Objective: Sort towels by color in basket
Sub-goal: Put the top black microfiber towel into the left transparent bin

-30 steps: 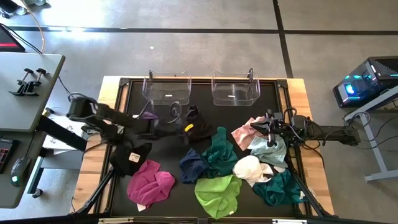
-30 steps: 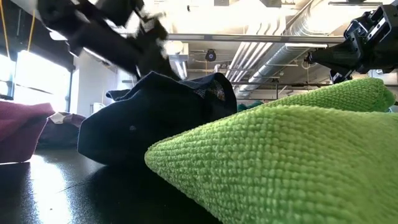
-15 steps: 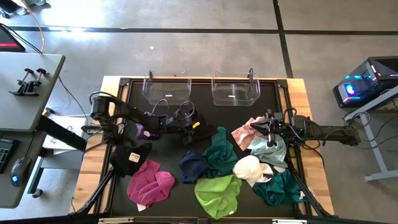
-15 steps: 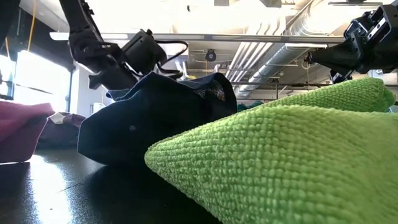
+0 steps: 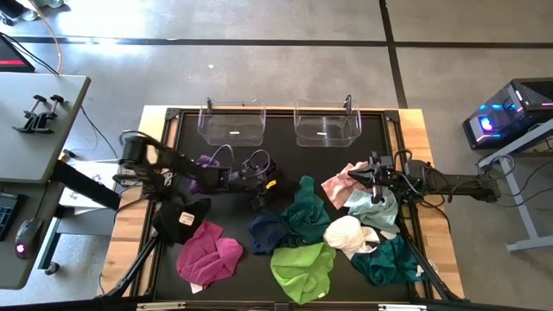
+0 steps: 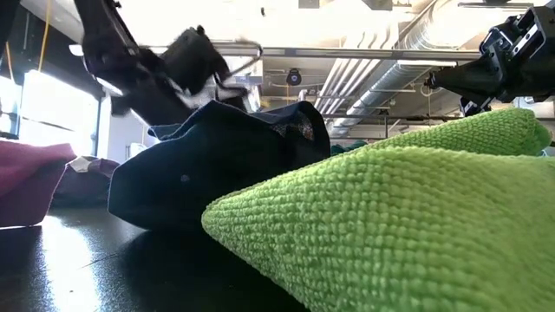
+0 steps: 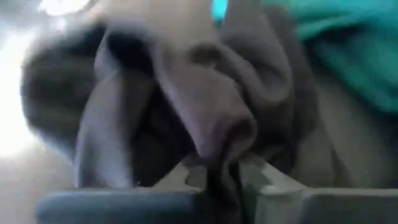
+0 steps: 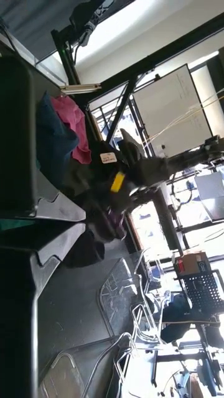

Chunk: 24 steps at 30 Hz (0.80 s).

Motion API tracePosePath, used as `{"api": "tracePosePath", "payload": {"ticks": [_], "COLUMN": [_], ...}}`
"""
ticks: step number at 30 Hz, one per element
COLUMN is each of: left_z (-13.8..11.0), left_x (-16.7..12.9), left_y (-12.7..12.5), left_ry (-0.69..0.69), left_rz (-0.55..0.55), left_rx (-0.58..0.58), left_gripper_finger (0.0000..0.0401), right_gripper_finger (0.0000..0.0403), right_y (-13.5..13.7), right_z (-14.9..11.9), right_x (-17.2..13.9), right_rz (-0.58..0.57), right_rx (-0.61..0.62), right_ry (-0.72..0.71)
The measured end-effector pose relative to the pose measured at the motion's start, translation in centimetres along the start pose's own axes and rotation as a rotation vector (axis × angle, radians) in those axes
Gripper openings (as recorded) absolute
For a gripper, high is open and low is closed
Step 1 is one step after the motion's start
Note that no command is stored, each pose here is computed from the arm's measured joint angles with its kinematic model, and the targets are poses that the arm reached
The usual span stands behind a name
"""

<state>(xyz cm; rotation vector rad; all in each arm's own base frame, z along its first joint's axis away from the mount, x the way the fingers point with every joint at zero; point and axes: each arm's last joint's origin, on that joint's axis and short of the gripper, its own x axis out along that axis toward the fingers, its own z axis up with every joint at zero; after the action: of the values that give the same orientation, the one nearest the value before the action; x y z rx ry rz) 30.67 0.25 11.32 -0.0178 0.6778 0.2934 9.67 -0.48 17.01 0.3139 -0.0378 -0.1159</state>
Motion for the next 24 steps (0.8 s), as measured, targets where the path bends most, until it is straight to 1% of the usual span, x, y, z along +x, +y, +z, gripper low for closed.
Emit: {"api": "tracePosePath", "payload": {"ticks": [1,3,7,10,12,14,16,18,21,24], "left_z": [0.8,2.5,4.7,6.2,6.7,7.1,7.2,7.0,6.6,6.0], "left_x": [-1.0,-3.3,-8.2,-11.8,-13.5,-14.9,-15.8,-16.2,-16.0,-15.0], "left_y": [-0.1,-0.1,0.7,2.2,3.6,5.1,6.8,8.5,10.9,13.4], "left_ry": [-0.024,-0.091,-0.185,-0.276,-0.302,-0.321,-0.324,-0.300,-0.251,-0.191], "left_rz": [0.003,0.038,0.183,0.324,0.414,0.480,0.530,0.560,0.573,0.606], "left_rx": [0.001,0.011,0.068,0.072,0.077,0.064,0.030,0.007,-0.020,-0.054], "left_gripper_finger": [0.0012,0.0020,0.0018,0.0007,0.0004,0.0004,0.0004,0.0004,0.0003,0.0004], "right_gripper_finger": [0.0002,0.0002,0.0002,0.0002,0.0002,0.0002,0.0002,0.0002,0.0002,0.0002], "right_y": [0.0,0.0,0.0,0.0,0.0,0.0,0.0,0.0,0.0,0.0], "right_z": [0.0,0.0,0.0,0.0,0.0,0.0,0.0,0.0,0.0,0.0], "right_x": [0.0,0.0,0.0,0.0,0.0,0.0,0.0,0.0,0.0,0.0], "right_rz": [0.000,0.000,0.000,0.000,0.000,0.000,0.000,0.000,0.000,0.000], "right_rx": [0.000,0.000,0.000,0.000,0.000,0.000,0.000,0.000,0.000,0.000], "right_ry": [0.000,0.000,-0.001,0.000,-0.001,0.000,-0.001,0.000,0.000,0.000]}}
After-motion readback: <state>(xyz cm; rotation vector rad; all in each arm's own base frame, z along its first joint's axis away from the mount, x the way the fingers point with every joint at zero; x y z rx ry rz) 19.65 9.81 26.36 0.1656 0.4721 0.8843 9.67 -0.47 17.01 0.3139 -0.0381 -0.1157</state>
